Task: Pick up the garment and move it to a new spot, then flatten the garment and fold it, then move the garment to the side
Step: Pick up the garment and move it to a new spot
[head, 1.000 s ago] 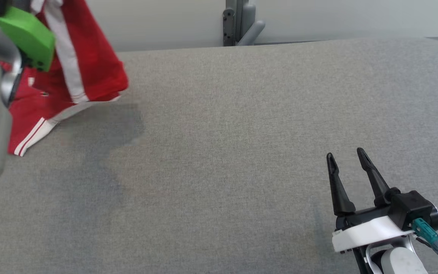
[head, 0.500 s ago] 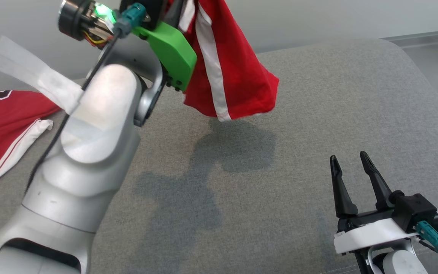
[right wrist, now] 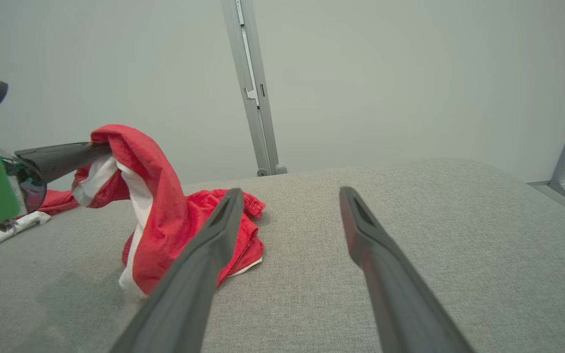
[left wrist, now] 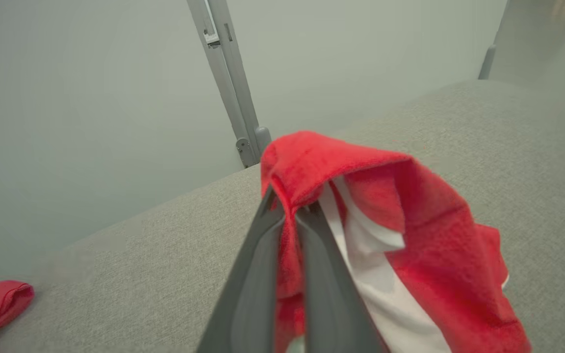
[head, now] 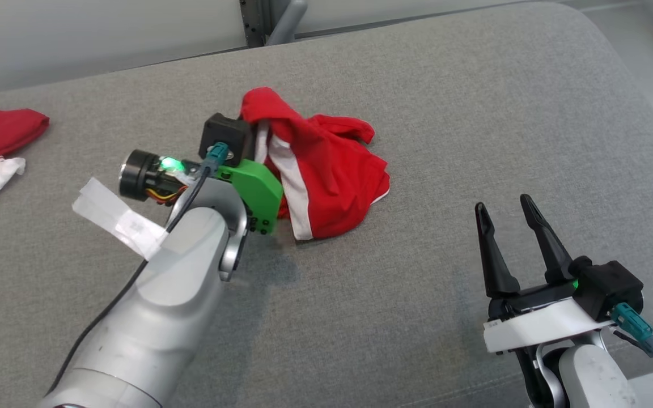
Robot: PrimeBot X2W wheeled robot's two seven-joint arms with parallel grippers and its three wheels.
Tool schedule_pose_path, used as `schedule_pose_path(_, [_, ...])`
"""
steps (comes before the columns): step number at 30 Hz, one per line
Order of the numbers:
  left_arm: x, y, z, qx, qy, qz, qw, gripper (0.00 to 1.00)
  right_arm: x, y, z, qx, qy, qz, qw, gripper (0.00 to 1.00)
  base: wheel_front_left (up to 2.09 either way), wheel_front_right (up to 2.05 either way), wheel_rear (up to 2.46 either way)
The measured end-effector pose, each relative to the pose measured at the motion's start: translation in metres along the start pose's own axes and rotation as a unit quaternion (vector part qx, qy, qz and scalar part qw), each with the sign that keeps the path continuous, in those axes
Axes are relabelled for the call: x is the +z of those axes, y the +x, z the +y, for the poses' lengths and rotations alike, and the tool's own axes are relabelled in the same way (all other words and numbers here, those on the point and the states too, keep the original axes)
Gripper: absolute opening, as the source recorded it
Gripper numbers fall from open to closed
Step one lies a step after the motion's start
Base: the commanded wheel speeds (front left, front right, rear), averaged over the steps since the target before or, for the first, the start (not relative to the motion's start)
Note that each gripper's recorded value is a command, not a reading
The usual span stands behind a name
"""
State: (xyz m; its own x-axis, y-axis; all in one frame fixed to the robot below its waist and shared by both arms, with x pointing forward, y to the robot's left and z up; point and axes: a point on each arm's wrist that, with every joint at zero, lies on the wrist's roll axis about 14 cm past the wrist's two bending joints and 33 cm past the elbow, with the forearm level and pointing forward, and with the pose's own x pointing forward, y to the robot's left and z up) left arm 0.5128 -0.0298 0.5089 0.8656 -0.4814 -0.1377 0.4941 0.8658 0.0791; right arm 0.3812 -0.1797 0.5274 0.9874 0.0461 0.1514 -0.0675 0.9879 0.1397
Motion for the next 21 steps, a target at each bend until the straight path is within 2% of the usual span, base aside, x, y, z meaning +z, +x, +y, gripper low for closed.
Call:
schedule_pose_path(4, [-0.037,0.008,0.029,0.043,0.013,0.041,0.998,0.0,-0.007,0.002,-0.011,-0.015,-0.004,0.011,1.0,1.0,0.0,0.0,0.0])
schedule_pose_path(12, [-0.088,0.018,0.041,0.062,-0.002,0.104,0.993,0.0,-0.015,-0.003,-0.032,-0.047,-0.014,0.026,0.998,1.0,0.0,0.0,0.0])
schedule_pose_path(13, [-0.091,0.019,0.042,0.064,-0.002,0.106,0.992,0.12,-0.015,-0.003,-0.034,-0.049,-0.015,0.026,0.998,1.0,0.0,0.0,0.0])
schedule_pose_path(14, [-0.094,0.019,0.043,0.063,-0.001,0.108,0.992,0.38,-0.015,-0.003,-0.035,-0.051,-0.016,0.027,0.998,1.0,0.0,0.0,0.0])
schedule_pose_path(15, [-0.096,0.019,0.043,0.063,-0.001,0.109,0.992,0.87,-0.016,-0.004,-0.037,-0.053,-0.016,0.028,0.998,1.0,0.0,0.0,0.0])
schedule_pose_path(16, [-0.097,0.019,0.043,0.062,-0.002,0.109,0.992,1.0,-0.016,-0.004,-0.038,-0.055,-0.016,0.028,0.998,1.0,0.0,0.0,0.0])
schedule_pose_path(21, [-0.094,0.013,0.049,0.068,-0.004,0.1,0.993,1.0,-0.015,-0.002,-0.036,-0.051,-0.014,0.025,0.998,1.0,0.0,0.0,0.0])
